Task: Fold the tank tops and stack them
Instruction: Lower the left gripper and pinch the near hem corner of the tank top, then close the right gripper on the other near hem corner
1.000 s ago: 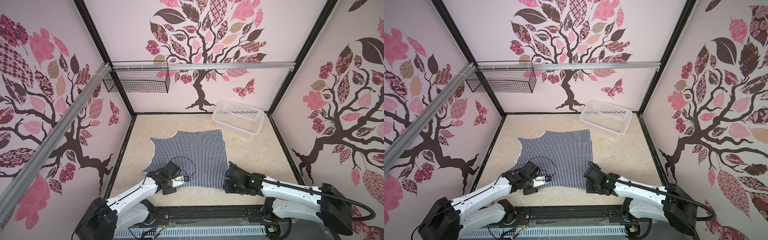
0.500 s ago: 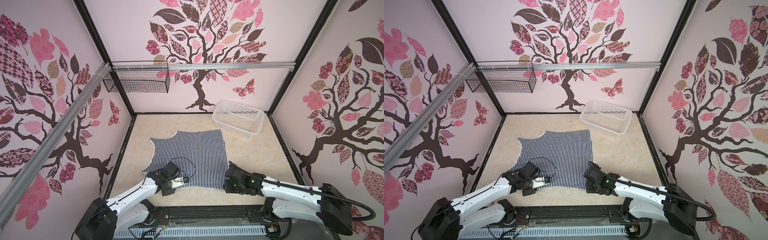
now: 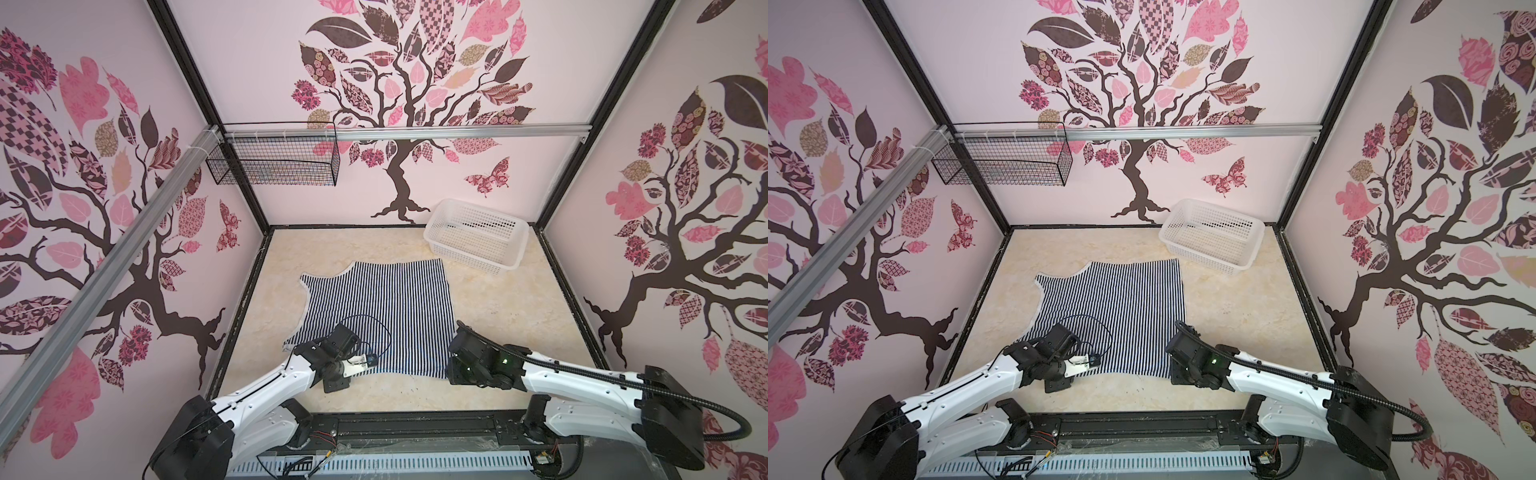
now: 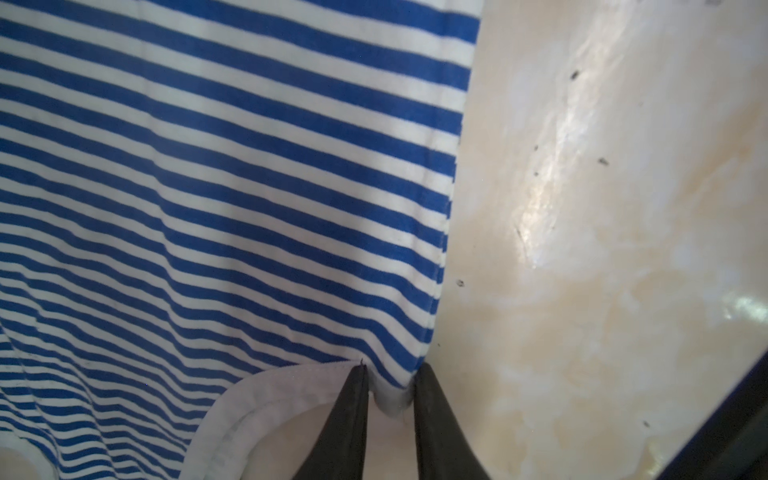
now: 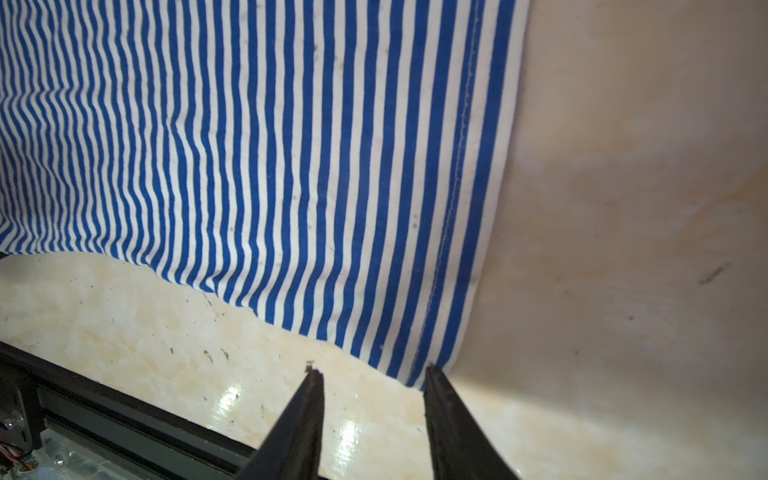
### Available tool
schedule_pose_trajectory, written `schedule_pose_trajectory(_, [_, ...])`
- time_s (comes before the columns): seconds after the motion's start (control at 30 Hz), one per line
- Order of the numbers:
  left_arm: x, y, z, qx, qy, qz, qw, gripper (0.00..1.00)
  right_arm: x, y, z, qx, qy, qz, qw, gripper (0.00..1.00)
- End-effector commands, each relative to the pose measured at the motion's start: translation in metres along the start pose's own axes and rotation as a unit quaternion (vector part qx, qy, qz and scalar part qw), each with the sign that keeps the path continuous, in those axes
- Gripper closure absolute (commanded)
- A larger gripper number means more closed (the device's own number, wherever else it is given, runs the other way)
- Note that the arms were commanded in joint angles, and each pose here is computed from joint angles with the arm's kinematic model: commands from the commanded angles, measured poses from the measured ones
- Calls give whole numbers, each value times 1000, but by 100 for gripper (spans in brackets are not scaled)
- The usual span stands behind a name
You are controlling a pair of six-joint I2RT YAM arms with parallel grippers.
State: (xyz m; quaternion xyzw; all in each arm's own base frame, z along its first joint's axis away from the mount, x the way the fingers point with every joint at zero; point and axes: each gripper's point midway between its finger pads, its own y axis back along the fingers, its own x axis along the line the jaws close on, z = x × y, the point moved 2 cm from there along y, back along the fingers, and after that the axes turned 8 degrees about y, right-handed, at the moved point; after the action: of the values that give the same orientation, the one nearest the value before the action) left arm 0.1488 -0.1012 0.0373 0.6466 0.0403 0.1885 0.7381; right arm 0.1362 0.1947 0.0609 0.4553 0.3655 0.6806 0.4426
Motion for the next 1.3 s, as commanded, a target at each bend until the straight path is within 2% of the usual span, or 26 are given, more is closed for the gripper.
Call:
schedule_pose_trajectory(0.0, [-2,2,3,-12,6,-4,1000,86,7,7,2,2,5,8,1000,39])
schedule_pose_trajectory(0.1, [-1,2,3,-11,8,-1,1000,89,12,8,-6,8,13,12,1000,36])
schedule_pose_trajectory(0.37, [0,2,2,-15,14,5,1000,94,4,1,-18,16,9,-21,1000,40])
schedule_pose_trajectory(0.53, [-1,2,1,-17,15,7,1000,95,-10,4,-15,-3,2,-55,998,45])
schedule_pose_trajectory(0.83, [-1,2,2,-19,22,7,1000,94,-12,-12,-20,12,5,-61,998,54])
schedule_pose_trajectory(1.27, [-2,2,-1,-17,22,9,1000,94,-25,-19,-20,6,11,-96,995,60])
